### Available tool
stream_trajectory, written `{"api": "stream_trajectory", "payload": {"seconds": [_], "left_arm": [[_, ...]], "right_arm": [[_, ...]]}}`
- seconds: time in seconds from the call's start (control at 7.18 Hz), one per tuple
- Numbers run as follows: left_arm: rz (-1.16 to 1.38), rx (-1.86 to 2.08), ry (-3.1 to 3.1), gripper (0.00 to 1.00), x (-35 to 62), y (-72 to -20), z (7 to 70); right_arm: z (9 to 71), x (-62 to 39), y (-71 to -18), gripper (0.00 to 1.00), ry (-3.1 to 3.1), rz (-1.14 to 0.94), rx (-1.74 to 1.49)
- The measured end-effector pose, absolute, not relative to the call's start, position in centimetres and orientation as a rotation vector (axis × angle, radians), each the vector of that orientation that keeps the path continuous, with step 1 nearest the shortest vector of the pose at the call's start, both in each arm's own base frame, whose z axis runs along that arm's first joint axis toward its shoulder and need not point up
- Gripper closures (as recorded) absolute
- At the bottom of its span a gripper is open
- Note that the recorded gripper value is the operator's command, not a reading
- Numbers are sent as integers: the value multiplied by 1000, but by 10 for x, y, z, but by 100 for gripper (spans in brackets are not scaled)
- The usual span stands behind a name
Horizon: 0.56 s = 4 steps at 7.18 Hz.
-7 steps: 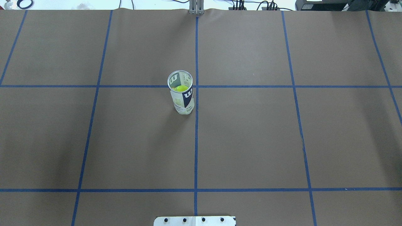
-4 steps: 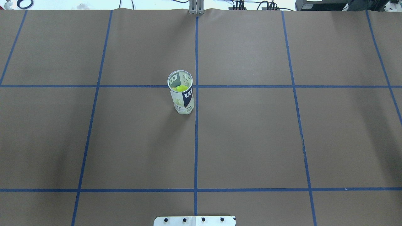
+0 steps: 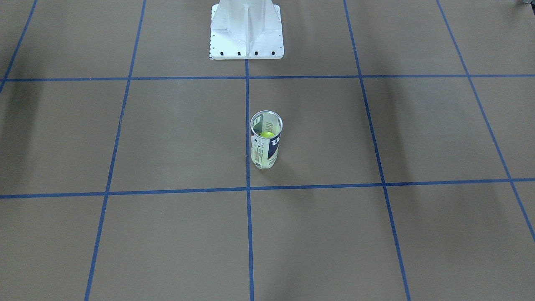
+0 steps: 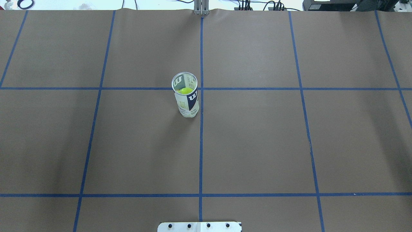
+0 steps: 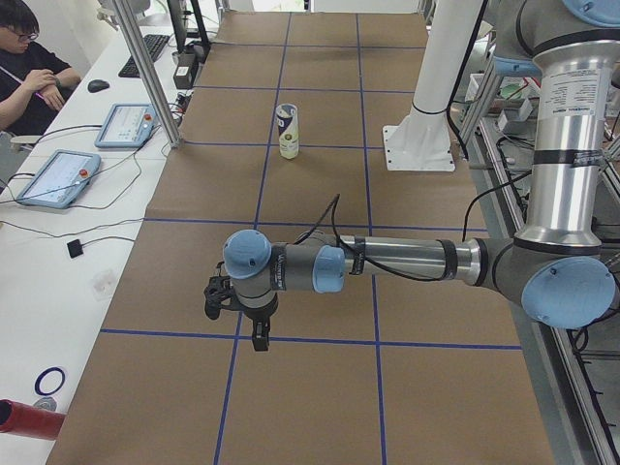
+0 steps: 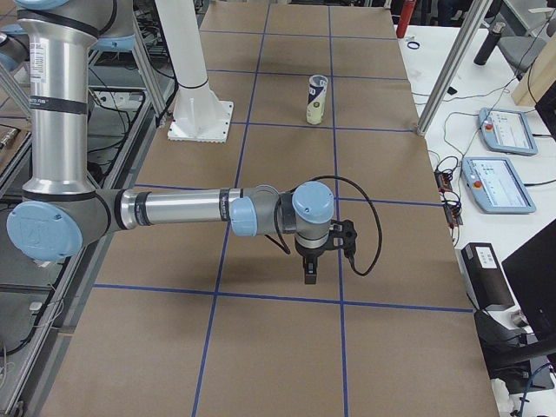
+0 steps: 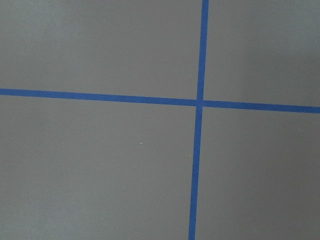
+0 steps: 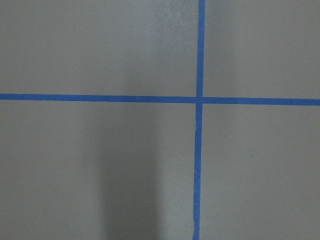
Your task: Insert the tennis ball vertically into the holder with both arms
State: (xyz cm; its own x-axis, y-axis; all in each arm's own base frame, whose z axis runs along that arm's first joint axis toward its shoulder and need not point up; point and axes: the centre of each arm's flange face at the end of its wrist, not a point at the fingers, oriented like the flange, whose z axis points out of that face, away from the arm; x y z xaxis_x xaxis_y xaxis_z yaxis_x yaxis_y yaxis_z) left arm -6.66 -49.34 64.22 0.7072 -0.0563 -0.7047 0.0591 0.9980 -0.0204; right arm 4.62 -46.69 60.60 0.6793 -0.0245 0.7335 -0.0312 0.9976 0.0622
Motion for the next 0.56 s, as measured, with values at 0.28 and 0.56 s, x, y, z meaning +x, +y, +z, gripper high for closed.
{"api": "stream_trajectory", "payload": {"seconds": [0.28, 0.56], "left_arm": [[-63, 6, 783, 0, -67, -495, 641], [-63, 8, 784, 0, -66, -495, 640]], "right_arm": [[608, 46, -467, 0, -823, 4, 71], [609, 46, -466, 0, -822, 4, 70]]}}
